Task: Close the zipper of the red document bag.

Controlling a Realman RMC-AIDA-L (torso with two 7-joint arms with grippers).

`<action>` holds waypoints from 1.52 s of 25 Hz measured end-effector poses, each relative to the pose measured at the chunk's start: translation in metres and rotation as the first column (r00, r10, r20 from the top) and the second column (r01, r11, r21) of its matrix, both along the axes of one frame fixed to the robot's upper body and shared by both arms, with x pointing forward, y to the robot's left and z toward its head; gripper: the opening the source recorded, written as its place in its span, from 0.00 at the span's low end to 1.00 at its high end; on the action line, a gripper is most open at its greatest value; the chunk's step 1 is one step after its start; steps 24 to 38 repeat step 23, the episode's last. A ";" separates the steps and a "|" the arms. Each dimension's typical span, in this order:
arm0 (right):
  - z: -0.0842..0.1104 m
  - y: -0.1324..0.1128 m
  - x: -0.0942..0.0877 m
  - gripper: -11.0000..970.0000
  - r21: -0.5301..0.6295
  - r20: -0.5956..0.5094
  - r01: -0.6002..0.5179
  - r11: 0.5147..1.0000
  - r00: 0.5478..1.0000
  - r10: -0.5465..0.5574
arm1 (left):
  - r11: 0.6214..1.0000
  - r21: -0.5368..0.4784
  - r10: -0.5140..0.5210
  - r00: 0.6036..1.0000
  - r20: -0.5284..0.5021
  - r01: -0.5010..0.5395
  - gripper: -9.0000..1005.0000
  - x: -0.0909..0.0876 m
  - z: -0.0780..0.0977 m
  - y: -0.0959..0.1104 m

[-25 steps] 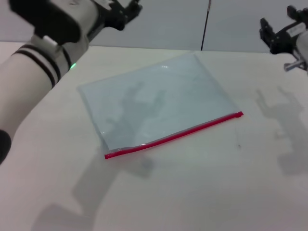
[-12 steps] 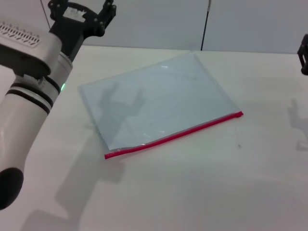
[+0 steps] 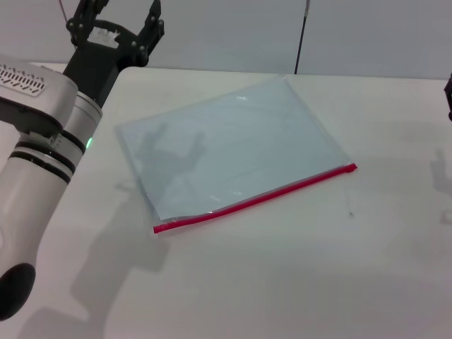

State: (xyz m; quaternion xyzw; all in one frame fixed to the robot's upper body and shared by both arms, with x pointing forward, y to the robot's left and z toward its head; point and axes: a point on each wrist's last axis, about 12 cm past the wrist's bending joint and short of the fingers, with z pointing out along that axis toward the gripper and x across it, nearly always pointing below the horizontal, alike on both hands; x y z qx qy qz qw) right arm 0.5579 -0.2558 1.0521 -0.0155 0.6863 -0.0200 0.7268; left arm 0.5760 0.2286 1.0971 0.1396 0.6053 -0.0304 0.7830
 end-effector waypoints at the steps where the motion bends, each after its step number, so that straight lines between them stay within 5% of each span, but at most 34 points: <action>1: -0.001 0.000 0.000 0.64 0.000 -0.004 -0.001 1.000 1.000 0.001 | 1.000 -0.001 0.000 1.000 -0.006 0.000 0.79 0.000 -0.002 0.001; 13: -0.011 0.003 -0.002 0.64 0.014 -0.057 0.003 1.000 0.998 -0.002 | 1.000 -0.010 -0.023 0.996 -0.091 0.022 0.79 0.001 -0.022 0.005; 38: -0.013 0.000 -0.002 0.64 0.021 -0.071 0.020 1.000 0.997 -0.019 | 0.999 -0.024 -0.032 0.994 -0.101 0.030 0.79 0.003 -0.023 0.005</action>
